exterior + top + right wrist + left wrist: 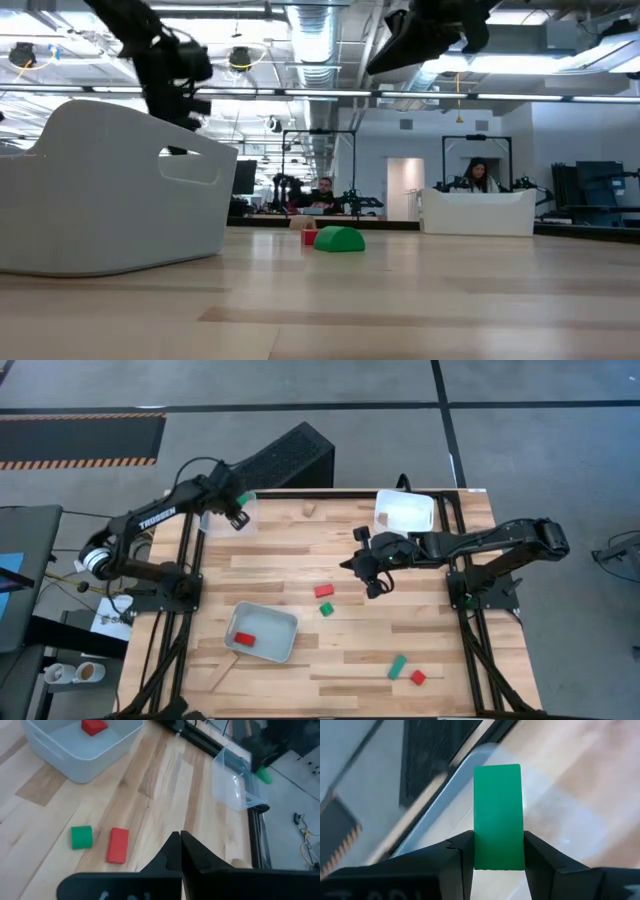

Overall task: Sort & place blocks by color
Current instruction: Put the top green block into the transparent bin, then put the bottom brown block into the white bin

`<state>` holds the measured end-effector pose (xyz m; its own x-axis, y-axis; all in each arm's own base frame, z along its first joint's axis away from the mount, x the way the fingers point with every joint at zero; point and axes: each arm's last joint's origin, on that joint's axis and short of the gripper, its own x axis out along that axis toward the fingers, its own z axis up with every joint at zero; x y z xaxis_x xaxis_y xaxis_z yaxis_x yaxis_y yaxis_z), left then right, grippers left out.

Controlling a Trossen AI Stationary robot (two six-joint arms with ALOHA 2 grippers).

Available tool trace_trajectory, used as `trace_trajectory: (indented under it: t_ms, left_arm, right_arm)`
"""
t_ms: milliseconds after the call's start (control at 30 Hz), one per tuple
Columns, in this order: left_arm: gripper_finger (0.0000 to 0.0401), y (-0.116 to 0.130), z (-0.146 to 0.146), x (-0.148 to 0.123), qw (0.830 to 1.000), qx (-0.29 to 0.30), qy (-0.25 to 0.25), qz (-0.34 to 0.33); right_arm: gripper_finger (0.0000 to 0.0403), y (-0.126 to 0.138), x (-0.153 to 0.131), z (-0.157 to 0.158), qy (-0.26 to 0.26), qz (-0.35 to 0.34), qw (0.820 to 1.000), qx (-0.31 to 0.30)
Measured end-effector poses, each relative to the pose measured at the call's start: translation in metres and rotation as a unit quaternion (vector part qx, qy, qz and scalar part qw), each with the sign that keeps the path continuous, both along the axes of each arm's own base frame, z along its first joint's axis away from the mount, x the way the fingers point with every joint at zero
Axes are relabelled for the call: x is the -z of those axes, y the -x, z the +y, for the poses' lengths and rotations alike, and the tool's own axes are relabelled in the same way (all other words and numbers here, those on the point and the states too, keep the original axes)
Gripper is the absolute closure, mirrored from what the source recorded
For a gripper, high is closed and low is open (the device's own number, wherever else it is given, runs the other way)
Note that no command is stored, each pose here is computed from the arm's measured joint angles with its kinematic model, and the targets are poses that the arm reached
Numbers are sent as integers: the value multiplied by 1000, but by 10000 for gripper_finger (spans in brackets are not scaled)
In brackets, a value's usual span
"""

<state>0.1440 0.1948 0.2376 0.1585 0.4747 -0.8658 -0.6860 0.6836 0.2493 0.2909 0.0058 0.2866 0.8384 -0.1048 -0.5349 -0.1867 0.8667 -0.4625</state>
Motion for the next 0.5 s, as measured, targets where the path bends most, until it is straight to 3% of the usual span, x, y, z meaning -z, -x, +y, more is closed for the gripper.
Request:
trace_trajectory:
  t_ms: [200, 500]
  left_arm:
    - [293, 12, 19, 27, 996, -62, 67, -1]
    - [175, 10, 28, 43, 995, -52, 85, 28]
  right_arm:
    - [395, -2, -4, 0, -1, -23, 1000, 0]
    - [394, -3, -6, 2, 0, -35, 999, -3]
